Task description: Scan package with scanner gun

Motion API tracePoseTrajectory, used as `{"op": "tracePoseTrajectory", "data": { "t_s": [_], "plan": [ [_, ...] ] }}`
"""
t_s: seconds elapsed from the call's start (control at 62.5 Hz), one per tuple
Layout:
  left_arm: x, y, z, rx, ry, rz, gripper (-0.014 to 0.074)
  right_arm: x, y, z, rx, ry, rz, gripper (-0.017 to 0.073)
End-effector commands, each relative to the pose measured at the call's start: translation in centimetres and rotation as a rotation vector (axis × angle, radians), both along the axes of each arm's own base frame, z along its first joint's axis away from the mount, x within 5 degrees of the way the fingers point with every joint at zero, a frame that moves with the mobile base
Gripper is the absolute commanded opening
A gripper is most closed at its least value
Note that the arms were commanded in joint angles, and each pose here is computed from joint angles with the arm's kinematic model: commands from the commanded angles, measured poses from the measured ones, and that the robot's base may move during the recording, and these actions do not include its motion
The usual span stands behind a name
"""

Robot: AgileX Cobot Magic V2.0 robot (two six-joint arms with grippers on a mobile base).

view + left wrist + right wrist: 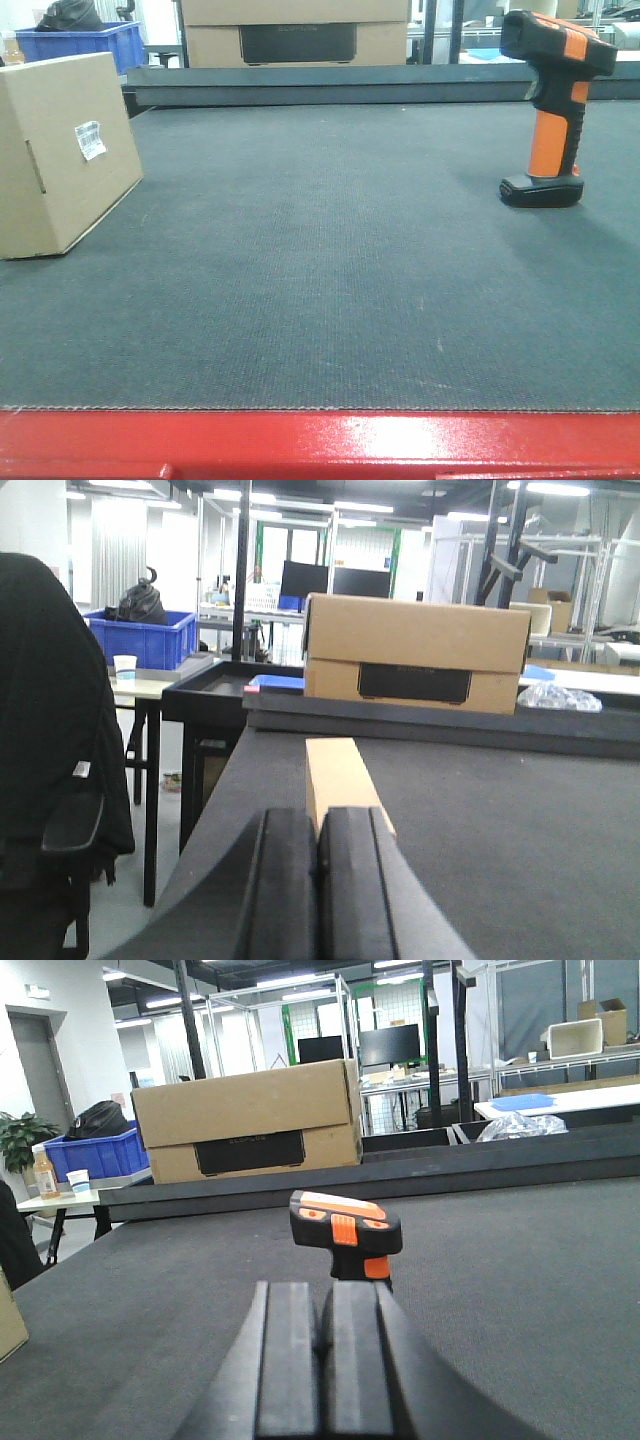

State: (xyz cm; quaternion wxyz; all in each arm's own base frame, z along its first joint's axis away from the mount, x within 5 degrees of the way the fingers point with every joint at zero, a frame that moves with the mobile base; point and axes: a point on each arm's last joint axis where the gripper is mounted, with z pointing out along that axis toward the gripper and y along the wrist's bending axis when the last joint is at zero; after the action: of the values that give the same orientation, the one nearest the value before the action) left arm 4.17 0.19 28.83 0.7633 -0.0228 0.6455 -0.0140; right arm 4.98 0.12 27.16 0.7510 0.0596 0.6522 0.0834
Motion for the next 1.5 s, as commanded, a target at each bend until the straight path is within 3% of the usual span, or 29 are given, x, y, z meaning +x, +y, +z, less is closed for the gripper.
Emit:
{"op": "tracePoseTrajectory", "data": {
  "t_s": [0.0, 0.592, 0.64, 0.704, 0.736, 0.991, 1.087, 1.487],
  "plan": [
    [-0.5, 0.0, 0.2, -0.013, -0.035, -0.009, -0.0111, -0.1, 0.0, 0.2, -0.013, -0.024, -0.007, -0.0168],
    [-0.6, 0.0, 0.2, -0.013, -0.042, -0.009, -0.0111, 0.0, 0.0, -0.2, -0.014, 0.012, -0.005, -0.0168],
    [-0.6, 0.0, 0.2, -0.013, -0.042, -0.009, -0.0111, 0.0, 0.0, -0.6, -0.057, 0.048, -0.01, -0.0168],
    [-0.6, 0.0, 0.2, -0.013, -0.042, -0.009, -0.0111, 0.2, 0.0, -1.3, -0.214, 0.055, -0.022, -0.0168],
    [-0.6, 0.0, 0.2, -0.013, -0.042, -0.009, -0.0111, 0.3, 0.1, -1.6, -0.231, 0.054, -0.022, -0.0168],
    [-0.6, 0.0, 0.2, -0.013, -0.042, -0.009, -0.0111, 0.7, -0.2, -6.0, -0.157, 0.105, -0.053, -0.0168],
    [-0.6, 0.0, 0.2, -0.013, -0.042, -0.009, -0.0111, 0.6, -0.3, -6.1, -0.124, 0.082, -0.059, -0.0168],
    [-0.6, 0.0, 0.2, -0.013, -0.042, -0.009, -0.0111, 0.7, -0.3, -6.1, -0.149, 0.09, -0.061, -0.0168]
  ]
}}
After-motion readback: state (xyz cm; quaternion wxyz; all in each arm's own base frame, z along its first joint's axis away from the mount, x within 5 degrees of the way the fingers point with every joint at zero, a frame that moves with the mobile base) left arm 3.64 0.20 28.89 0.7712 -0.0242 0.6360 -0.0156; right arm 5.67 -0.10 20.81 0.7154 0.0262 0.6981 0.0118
